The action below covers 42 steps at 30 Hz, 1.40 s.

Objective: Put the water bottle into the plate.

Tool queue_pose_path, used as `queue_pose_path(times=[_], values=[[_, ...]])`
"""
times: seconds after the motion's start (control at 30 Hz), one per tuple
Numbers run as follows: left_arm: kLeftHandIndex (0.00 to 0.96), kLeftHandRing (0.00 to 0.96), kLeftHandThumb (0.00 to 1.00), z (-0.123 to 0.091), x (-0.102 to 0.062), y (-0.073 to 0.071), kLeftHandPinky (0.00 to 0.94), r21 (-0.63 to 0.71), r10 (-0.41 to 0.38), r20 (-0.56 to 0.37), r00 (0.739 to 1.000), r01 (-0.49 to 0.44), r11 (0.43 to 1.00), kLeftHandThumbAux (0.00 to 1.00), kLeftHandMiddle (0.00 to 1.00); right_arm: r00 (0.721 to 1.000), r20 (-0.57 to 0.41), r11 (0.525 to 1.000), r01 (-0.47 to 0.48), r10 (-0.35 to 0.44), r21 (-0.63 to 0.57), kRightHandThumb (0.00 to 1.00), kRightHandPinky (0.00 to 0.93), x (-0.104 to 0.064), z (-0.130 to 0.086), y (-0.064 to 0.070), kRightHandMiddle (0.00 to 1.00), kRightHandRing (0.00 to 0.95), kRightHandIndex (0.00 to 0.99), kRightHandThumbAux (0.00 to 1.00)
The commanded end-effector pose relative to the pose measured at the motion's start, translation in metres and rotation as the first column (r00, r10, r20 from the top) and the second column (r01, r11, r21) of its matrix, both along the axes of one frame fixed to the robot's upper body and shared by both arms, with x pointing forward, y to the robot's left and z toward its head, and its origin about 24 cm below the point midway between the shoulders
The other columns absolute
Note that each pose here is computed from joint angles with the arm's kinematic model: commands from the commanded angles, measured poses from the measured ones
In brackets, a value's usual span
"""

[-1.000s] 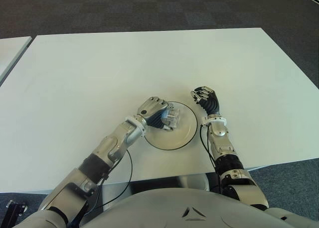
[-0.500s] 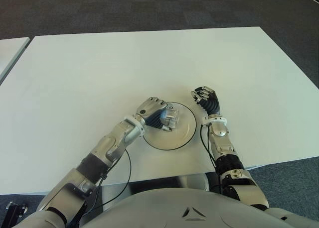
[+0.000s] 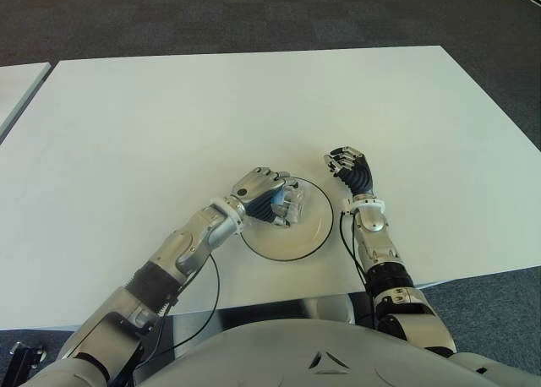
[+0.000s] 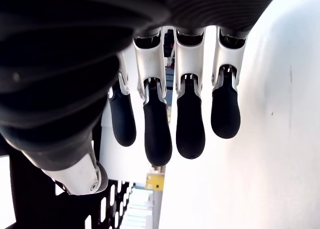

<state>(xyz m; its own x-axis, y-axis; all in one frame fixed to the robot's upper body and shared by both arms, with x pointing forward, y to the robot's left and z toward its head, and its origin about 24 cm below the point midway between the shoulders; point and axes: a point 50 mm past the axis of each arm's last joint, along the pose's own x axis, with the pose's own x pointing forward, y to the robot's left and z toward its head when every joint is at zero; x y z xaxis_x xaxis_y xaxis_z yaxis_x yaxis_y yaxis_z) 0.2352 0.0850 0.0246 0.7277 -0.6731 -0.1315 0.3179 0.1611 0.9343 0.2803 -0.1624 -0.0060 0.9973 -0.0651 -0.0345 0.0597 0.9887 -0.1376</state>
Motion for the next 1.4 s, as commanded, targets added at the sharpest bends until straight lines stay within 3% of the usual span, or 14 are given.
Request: queue_pose_path(times=[0.03,0.5,0.7,1.4], values=[[0.136,0.224,0.381,-0.015,-0.009,0.007,0.231,0.050,-0.001,-0.068,0.998,0.004,0.999,0.693,0.218,1.000,-0.009,1.000,0.003,-0.003,0.009,0.706,0.645,-0.001,-0.003,0.000,0.605,0.625,0.433,0.729],[0.044,0.067,0.151,0.005,-0.013,0.011,0.031,0.012,-0.015,0.047,0.999,0.015,1.000,0.706,0.080,1.000,-0.005,1.000,-0.001,0.001,0.009,0.706,0.645,-0.001,-0.002,0.000,0.604,0.626,0.432,0.729],[0.004,0.006,0.043,0.015,-0.016,0.013,0.002,0.029,-0.019,0.125,0.992,0.015,0.999,0.618,0.008,1.000,-0.013,1.000,-0.002,0.002,0.005,0.705,0.642,-0.001,-0.003,0.000,0.605,0.625,0.432,0.729],[0.000,0.000,0.025,0.023,-0.018,0.015,0.000,0.009,-0.005,0.263,0.965,0.003,1.000,0.447,0.000,1.000,-0.012,1.000,0.000,0.000,0.009,0.706,0.639,-0.002,-0.003,0.000,0.606,0.624,0.432,0.729]])
